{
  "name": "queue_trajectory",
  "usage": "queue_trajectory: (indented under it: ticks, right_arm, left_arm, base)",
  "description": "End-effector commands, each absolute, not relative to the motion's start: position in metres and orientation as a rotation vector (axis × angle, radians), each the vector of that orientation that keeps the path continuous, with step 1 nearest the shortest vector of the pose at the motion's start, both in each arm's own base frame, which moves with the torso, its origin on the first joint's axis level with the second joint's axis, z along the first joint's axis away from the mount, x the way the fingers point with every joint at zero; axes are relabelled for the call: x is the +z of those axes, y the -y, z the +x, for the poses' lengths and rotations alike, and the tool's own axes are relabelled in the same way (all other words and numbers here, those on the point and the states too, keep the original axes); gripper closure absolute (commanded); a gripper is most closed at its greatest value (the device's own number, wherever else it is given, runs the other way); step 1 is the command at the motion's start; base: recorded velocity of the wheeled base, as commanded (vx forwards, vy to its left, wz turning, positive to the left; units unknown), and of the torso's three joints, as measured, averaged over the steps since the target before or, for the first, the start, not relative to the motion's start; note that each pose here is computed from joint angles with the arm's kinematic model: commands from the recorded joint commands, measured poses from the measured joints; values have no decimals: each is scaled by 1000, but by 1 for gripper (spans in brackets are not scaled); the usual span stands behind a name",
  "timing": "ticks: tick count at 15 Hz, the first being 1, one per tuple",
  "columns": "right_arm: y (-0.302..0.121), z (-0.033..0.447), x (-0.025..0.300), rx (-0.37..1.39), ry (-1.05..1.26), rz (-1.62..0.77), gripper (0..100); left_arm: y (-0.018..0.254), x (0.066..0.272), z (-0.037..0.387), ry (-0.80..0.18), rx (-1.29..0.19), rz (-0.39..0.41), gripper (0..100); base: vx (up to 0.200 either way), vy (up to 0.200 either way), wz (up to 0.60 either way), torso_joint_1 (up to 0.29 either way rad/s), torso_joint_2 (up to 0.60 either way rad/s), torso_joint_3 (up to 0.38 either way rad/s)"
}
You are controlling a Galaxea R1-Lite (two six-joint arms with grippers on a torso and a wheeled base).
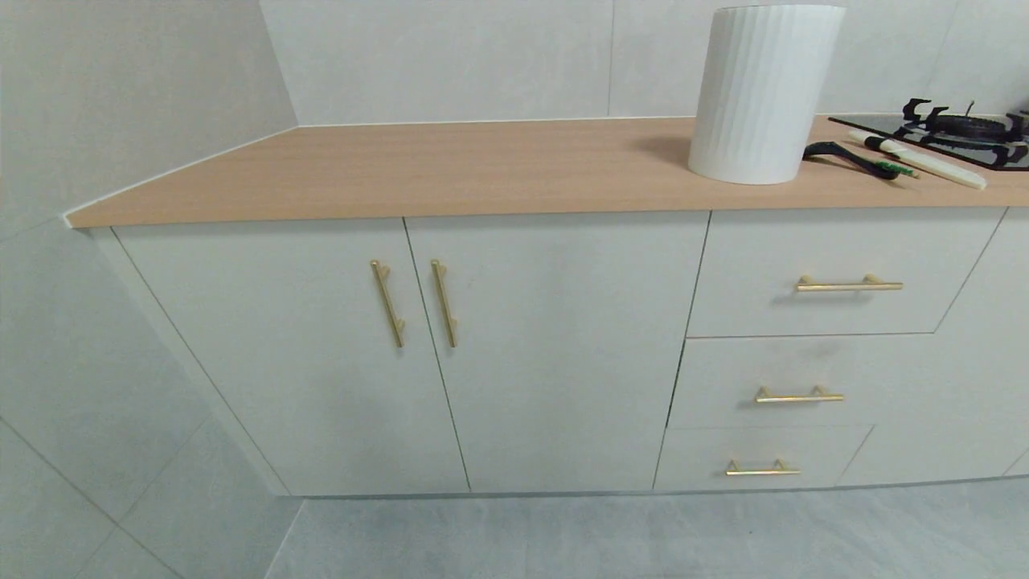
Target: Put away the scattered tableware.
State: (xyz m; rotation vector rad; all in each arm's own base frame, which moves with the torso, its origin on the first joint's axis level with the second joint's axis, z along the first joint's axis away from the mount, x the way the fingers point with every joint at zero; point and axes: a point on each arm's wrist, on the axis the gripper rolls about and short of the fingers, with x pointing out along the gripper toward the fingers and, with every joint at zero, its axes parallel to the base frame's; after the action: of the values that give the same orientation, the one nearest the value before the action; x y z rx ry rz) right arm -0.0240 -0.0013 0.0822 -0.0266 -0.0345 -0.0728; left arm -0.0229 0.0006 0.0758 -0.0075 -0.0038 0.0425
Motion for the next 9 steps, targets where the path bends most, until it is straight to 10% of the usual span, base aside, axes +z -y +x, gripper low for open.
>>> queue_trajectory:
  ticks: [1,9]
  right_arm:
    - [1,-24,82,-73,36,-26,0]
    - [1,-24,82,-74,36,-25,0]
  left_arm:
    - [-1,76,-23,3,43,-8,0]
    - [-1,76,-23,3,43,-8,0]
  base:
    - [0,-200,0,-17,7,2]
    - [-50,-150,0,2,1,1]
